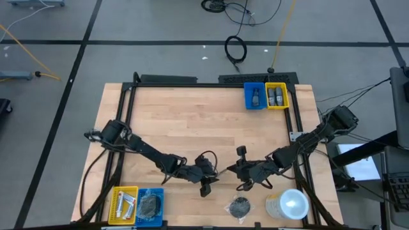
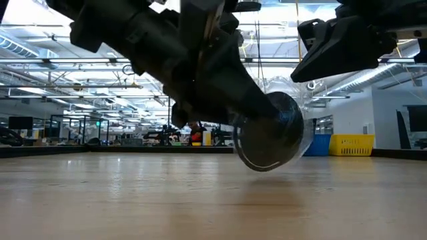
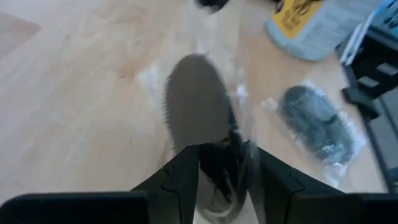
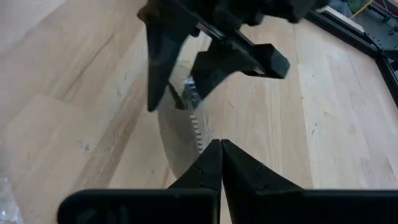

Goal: Pick & Place Travel size toiletries
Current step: Put the black hairbrush into the bottom blue bin

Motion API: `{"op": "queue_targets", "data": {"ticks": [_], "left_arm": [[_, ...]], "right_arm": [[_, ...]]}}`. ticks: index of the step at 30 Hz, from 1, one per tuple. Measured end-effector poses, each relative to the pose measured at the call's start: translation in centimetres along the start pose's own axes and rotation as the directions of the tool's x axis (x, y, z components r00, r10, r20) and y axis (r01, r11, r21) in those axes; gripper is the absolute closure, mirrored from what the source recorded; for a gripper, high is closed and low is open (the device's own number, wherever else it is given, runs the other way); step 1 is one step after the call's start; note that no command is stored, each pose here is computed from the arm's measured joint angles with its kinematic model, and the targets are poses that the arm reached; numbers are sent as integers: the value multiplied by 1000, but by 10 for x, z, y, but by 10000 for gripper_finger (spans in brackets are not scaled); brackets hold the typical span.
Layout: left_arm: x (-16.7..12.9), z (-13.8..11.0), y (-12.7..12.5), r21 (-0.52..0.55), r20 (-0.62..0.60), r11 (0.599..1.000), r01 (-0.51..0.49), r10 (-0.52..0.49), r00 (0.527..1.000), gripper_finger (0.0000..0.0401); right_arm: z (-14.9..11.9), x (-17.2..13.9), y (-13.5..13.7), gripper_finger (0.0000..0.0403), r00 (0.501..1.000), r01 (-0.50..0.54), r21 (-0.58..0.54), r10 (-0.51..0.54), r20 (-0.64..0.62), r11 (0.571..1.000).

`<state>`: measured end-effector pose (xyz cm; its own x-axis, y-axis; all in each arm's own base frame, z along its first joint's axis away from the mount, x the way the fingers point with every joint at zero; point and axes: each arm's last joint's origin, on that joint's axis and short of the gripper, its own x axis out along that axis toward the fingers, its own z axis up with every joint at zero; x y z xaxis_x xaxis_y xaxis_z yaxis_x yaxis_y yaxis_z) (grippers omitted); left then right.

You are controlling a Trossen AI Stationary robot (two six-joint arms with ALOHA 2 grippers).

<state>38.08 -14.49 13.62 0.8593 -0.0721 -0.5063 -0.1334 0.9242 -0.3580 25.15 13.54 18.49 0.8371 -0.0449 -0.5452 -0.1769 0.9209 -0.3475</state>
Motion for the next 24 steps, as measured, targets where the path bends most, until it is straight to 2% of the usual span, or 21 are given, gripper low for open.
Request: {"op": "queue_targets", "data": {"ticks": [4,6,9,10,17,24], "left_arm": [[-1,3,3,-12,-11,999,-31,31,999,288],[-2,2,5,-16,-39,999,-50,50,998,316],[-2,-1,9,-31,-70,996,-78,75,995,380],[-2,-1,10,-37,-72,996,-86,83,994,385],[-4,0,8,-24,-73,996,-81,79,994,390],[-29,11,-3,0,-82,994,-113,112,990,390]], "right_arm": [[0,0,0,403,1000,0,0,0,-1,1000],[0,0,0,403,1000,0,0,0,-1,1000],[0,0,0,403,1000,-3,-1,3,-2,1000],[0,0,0,403,1000,-5,-1,5,-2,1000],[0,1,-2,402,999,-38,7,38,-2,999],[0,1,-3,370,1000,17,8,-17,-4,1000]]}}
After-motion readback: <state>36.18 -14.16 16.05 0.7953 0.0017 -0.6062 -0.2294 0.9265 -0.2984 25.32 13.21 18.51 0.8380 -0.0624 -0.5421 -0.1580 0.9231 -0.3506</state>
